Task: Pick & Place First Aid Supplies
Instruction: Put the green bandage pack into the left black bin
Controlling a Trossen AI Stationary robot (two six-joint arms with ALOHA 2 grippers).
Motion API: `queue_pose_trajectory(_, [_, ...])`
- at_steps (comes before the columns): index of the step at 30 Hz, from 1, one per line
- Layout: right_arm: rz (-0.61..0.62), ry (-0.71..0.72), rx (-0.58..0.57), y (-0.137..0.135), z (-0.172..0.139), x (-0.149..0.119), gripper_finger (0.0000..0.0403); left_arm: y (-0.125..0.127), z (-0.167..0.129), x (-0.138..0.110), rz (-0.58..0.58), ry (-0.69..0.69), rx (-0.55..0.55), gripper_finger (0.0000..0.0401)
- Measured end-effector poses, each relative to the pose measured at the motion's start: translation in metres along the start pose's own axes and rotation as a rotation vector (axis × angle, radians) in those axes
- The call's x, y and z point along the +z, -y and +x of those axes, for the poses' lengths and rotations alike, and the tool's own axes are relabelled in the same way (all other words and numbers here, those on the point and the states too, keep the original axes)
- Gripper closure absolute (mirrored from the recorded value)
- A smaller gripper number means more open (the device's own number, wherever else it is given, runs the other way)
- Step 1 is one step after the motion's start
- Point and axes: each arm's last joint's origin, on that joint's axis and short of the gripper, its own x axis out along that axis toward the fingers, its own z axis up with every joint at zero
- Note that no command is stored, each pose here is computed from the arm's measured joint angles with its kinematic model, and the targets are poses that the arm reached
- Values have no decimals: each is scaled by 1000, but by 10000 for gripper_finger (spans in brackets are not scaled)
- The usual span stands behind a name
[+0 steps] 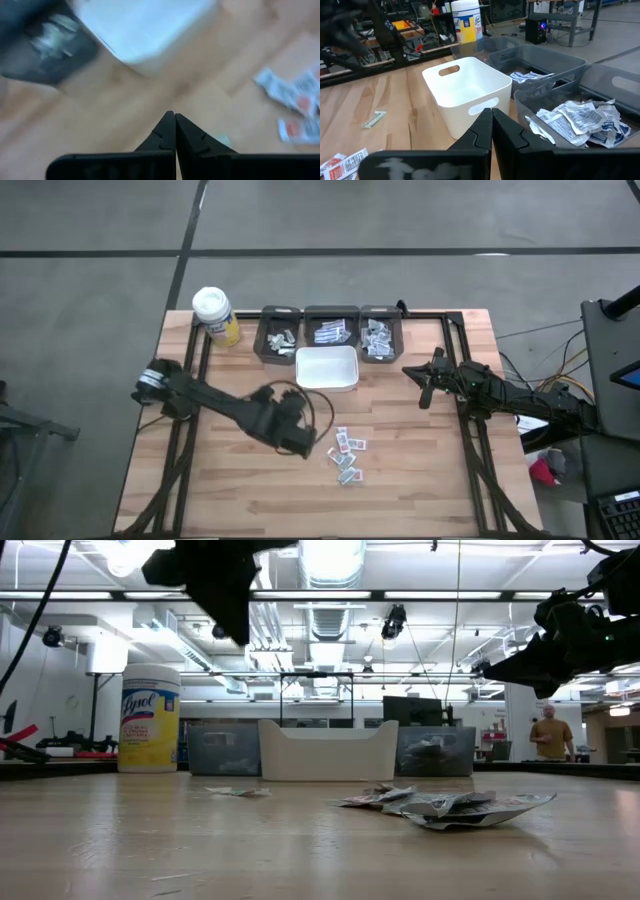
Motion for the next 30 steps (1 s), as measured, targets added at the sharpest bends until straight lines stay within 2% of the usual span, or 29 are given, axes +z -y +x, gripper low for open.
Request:
queue_pose_trajectory(3, [1,0,0,0,0,0,394,-19,-12,15,-36,59,13,401])
queue_pose_trajectory(6, [1,0,0,0,0,0,394,-29,-17,25,-55,52,-11,401])
queue_pose_trajectory(14, [-2,-1,0,0,0,0,394,-24,-16,30,-77,-23,-123,396])
queue_pose_trajectory(20, [-2,-1,0,0,0,0,394,-14,-6,29,-127,-24,-158,331])
queue_pose_trajectory(25, [-2,-1,0,0,0,0,394,-4,16,15,-213,-136,-166,265])
queue_pose_trajectory(30, [-2,0,0,0,0,0,394,9,46,-7,-257,-283,-222,228])
